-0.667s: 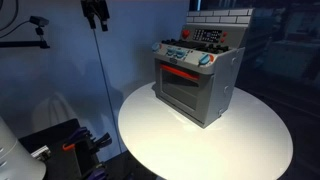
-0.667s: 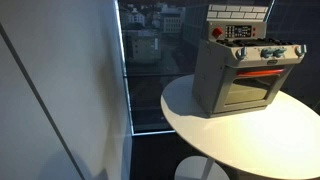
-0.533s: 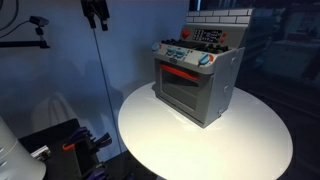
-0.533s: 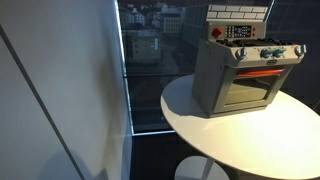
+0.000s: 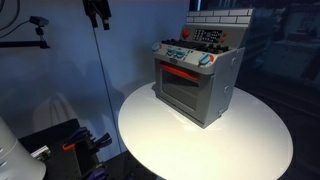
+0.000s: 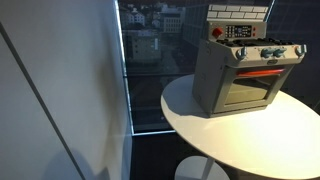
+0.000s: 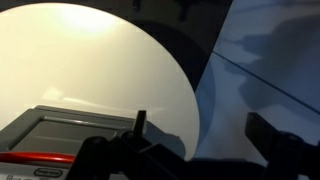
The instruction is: Turn the second blue knob from the right on the stove to the left
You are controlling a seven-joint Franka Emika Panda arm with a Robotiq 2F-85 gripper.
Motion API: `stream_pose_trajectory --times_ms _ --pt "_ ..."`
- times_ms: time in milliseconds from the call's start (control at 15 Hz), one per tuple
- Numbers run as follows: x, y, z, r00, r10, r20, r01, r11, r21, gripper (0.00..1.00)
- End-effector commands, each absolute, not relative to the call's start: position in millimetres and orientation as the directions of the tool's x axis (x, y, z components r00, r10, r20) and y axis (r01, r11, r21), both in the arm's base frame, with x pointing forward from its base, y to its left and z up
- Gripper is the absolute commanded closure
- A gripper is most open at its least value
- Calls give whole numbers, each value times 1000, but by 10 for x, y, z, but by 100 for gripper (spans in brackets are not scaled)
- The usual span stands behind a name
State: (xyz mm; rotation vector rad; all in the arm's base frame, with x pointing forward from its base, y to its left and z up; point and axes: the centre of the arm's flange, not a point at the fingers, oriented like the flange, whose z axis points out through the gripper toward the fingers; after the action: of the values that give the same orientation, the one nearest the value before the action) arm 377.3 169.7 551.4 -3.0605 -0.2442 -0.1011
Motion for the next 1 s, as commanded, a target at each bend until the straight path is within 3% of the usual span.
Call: stream_pose_trajectory --times_ms 0,533,933 --pt "3979 1534 5726 990 87 107 95 -993 -71 0" --pt "4486 939 6010 961 -220 170 -198 -971 -135 0" --pt "4664 450 5997 827 -534 177 -503 -843 -192 0"
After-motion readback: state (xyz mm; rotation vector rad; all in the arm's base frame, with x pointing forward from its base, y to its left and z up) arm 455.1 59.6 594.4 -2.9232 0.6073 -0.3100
